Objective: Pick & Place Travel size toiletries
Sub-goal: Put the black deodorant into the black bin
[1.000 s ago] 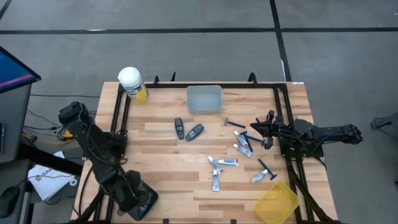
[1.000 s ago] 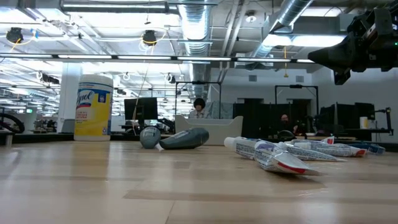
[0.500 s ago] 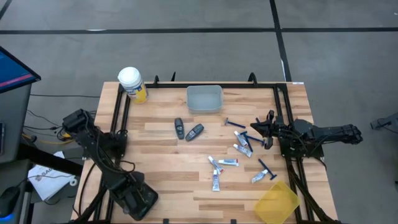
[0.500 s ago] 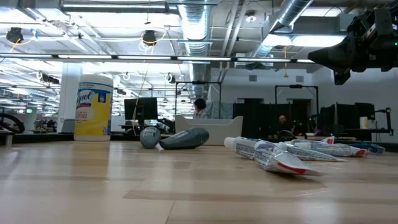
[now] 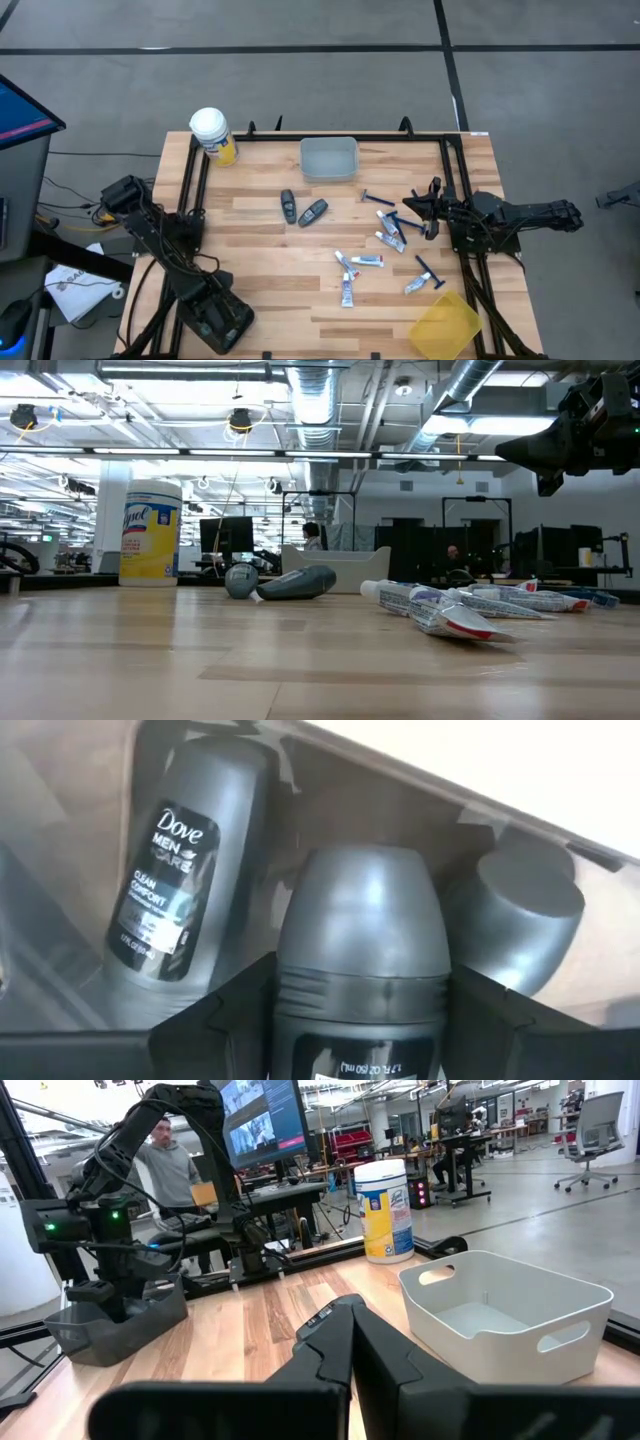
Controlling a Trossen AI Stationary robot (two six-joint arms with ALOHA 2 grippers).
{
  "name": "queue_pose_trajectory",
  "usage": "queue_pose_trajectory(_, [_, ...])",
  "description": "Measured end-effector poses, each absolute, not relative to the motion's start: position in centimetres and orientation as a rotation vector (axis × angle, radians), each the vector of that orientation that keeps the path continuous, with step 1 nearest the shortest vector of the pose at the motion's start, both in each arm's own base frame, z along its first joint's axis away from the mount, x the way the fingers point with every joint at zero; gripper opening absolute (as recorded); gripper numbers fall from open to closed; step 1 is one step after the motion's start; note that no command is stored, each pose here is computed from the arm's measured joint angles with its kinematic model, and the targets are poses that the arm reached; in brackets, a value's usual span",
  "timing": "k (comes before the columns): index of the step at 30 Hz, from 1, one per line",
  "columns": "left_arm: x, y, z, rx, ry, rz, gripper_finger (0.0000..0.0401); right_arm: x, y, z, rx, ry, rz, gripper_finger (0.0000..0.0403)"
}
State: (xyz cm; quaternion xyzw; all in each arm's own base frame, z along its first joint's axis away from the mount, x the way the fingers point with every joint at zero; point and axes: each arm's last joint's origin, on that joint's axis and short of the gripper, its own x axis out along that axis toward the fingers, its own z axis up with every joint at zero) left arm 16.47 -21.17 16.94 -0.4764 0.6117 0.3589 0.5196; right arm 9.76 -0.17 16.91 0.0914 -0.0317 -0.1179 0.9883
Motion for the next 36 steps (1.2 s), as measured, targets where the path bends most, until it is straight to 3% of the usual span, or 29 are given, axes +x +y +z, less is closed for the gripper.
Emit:
queue_pose_trajectory(8, [16.5,-21.1,16.9,-1.133,1.427,0.858,0.0201,9.8,-0.2,16.9,0.183,-0.064,-0.237,0.0000])
queue_pose_trajectory(14, [16.5,-21.0,16.8,-1.112,1.413,0.843,0.0228,9.8,-0.2,16.9,0.182,-0.064,-0.237,0.0000])
queue_pose_trajectory(20, [16.5,-21.0,16.8,-1.112,1.413,0.843,0.0213,9.8,-0.2,16.9,0.182,-0.064,-0.237,0.0000])
queue_pose_trajectory(23, [16.6,-21.0,16.9,-1.122,1.408,0.830,0.0223,9.8,-0.2,16.9,0.182,-0.064,-0.237,0.0000])
queue_pose_trajectory(30, [16.2,-20.5,19.0,-1.166,1.405,0.735,0.0285,9.8,-0.2,16.9,0.182,-0.064,-0.237,0.0000])
queue_pose_trajectory(33, [15.9,-20.1,20.4,-1.214,1.388,0.678,0.0292,9.8,-0.2,16.9,0.182,-0.064,-0.237,0.0000])
queue_pose_trajectory(36, [15.7,-19.1,23.0,-1.315,1.242,0.564,0.0288,9.8,-0.2,16.9,0.182,-0.064,-0.237,0.0000])
